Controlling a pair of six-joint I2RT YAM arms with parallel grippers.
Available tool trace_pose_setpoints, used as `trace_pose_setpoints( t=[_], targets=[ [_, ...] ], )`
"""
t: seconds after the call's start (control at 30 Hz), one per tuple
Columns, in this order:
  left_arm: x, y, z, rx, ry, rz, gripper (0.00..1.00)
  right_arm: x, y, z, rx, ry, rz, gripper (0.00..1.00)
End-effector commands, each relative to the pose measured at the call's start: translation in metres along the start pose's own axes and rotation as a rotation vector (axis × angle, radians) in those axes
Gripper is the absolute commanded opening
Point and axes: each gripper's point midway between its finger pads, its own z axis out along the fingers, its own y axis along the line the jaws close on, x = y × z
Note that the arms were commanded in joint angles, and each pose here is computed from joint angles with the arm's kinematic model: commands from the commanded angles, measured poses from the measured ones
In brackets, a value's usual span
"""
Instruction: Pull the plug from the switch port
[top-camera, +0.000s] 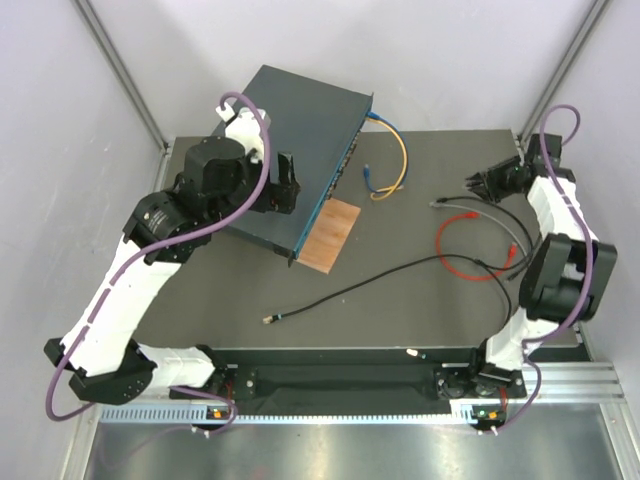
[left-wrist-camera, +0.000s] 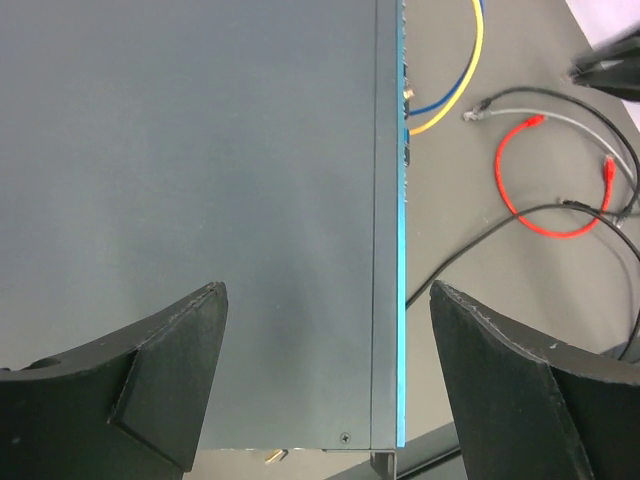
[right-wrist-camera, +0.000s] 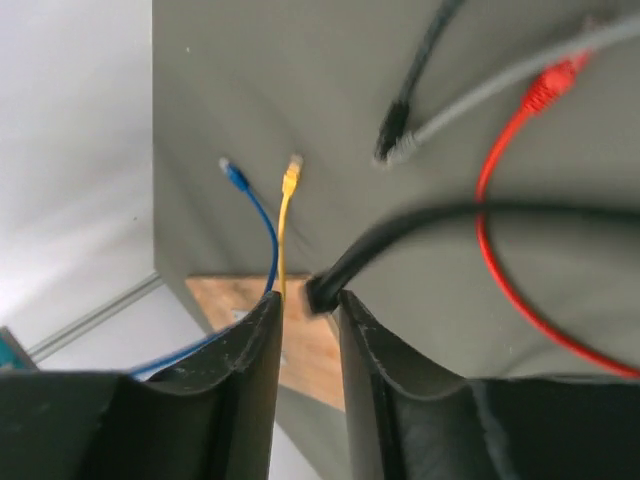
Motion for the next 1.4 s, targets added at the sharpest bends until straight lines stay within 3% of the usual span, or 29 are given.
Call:
trace_pose_setpoints(
  t=[0.0, 0.07, 0.17, 0.3, 0.4, 0.57, 0.73, 1.03, 1.2, 1.37],
  targets=[
    [0.006, 0.0, -0.006, 0.024, 0.018, 0.023, 0.87, -0.019, 0.022, 0.002, -0.033, -0.022, -0.123, 0.37],
    [0.009, 0.0, -0.008, 0.039, 0.024, 0.043, 0.86, -0.014, 0.014, 0.008, 0.028, -0.009, -0.151, 0.53],
    [0.008, -0.002, -0.013, 0.061, 0.014, 0.061, 0.86, -0.005, 0.02, -0.003, 0.052, -0.032, -0.204, 0.64],
    [0.001, -0.002, -0.019, 0.071, -0.018, 0.062, 0.87, 0.007, 0.046, -0.032, 0.021, -0.075, -0.278, 0.67],
    [0.001, -0.001, -0.018, 0.064, -0.022, 0.057, 0.87, 0.02, 0.081, -0.054, -0.05, -0.094, -0.364, 0.67],
    [0.006, 0.001, 0.004, 0.016, -0.023, 0.019, 0.88, 0.052, 0.152, -0.091, -0.313, -0.155, -0.503, 0.64],
    [0.01, 0.001, 0.022, -0.01, -0.006, 0.016, 0.87, 0.104, 0.199, -0.11, -0.593, -0.105, -0.53, 0.6],
    [0.004, 0.005, 0.032, -0.05, 0.006, 0.086, 0.88, 0.141, 0.232, -0.088, -0.708, 0.018, -0.391, 0.45],
    [-0.001, 0.014, 0.031, -0.088, -0.001, 0.146, 0.88, 0.172, 0.253, -0.073, -0.762, 0.068, -0.387, 0.44],
    [-0.009, 0.018, 0.028, -0.099, -0.015, 0.208, 0.88, 0.177, 0.267, -0.064, -0.817, 0.074, -0.403, 0.44]
  ],
)
